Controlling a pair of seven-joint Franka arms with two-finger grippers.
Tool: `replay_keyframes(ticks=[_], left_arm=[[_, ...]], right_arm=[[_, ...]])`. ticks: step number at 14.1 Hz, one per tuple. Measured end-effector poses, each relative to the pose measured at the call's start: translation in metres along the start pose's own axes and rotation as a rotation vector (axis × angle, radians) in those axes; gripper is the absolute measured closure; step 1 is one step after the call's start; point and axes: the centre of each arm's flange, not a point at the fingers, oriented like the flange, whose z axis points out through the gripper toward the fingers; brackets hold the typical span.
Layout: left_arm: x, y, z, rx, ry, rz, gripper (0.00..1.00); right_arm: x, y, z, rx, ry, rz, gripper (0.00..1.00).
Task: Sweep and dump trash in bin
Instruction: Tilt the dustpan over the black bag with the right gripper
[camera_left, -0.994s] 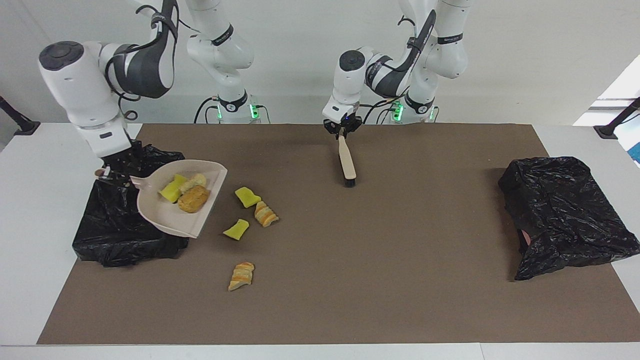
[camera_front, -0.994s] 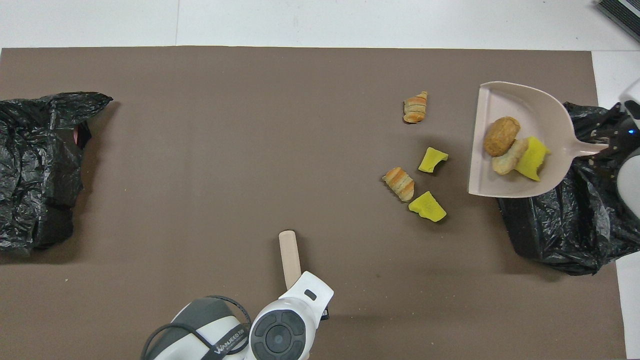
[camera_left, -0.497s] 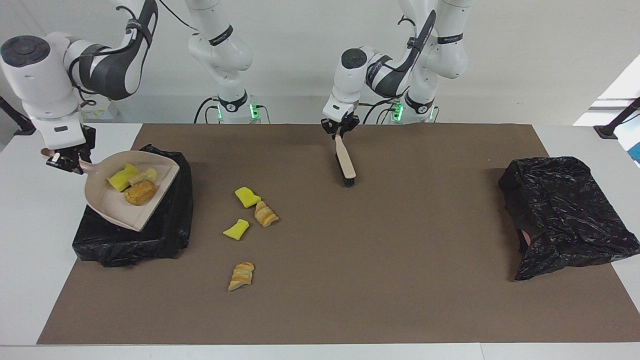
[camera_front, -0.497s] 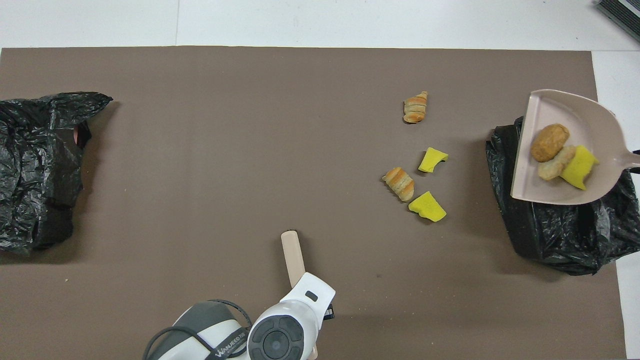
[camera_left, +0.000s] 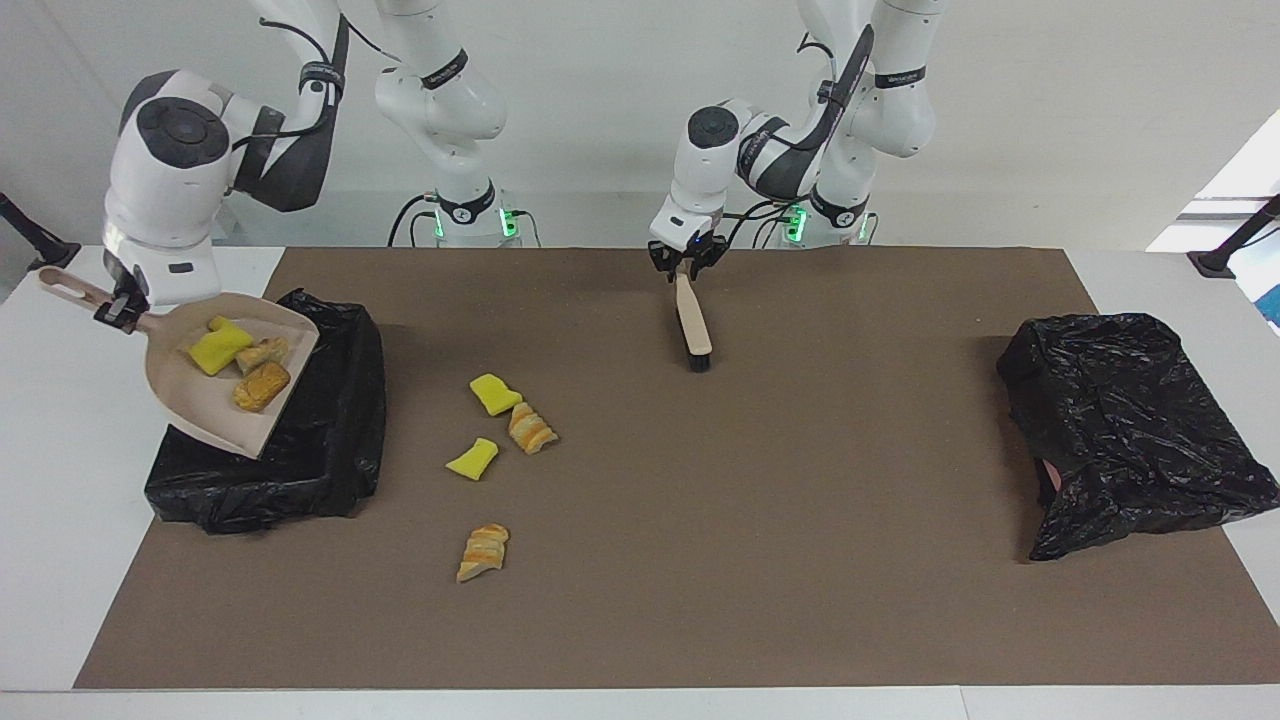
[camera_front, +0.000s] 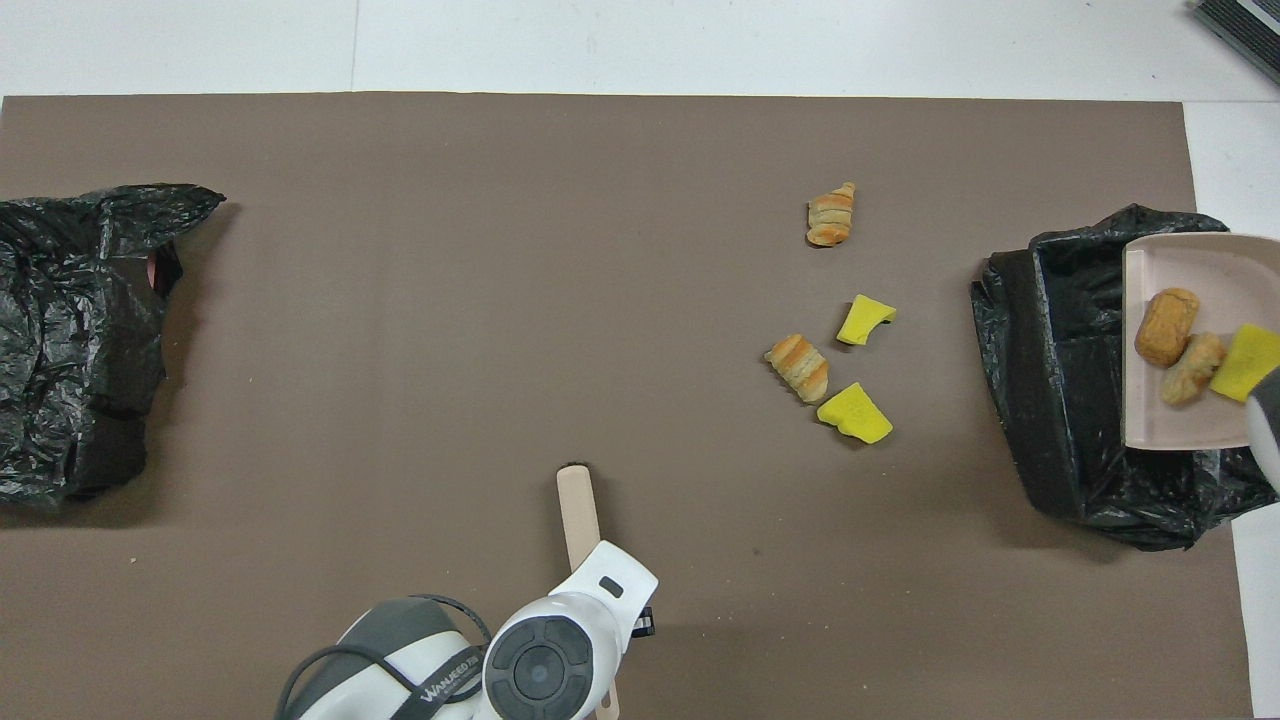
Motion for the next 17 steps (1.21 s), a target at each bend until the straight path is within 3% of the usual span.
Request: replay_keyframes(ticks=[3, 4, 8, 12, 17], left_arm=[[0.034, -0.018, -0.009, -0.019, 0.01, -0.053, 0.07], [0.048, -0.025, -0.016, -0.032, 0.02, -0.079, 0.0], [0.116, -0.062, -0.055, -0.061, 0.09, -0.078, 0.0], [0.186, -0.114, -0.093, -0.041, 0.059, 0.027, 0.0], [0.245, -0.191, -0.139, -0.041, 0.111, 0.123, 0.0]], right_arm=[[0.016, -0.016, -0.009, -0.051, -0.074, -0.052, 0.68], [0.021, -0.019, -0.01, -0.06, -0.097, -0.072, 0.68], [0.034, -0.018, -0.02, -0.104, -0.194, -0.152, 0.68], [0.05, -0.017, -0.041, -0.126, -0.251, -0.164, 0.68], [0.062, -0.012, -0.071, -0.21, -0.362, -0.199, 0.68]])
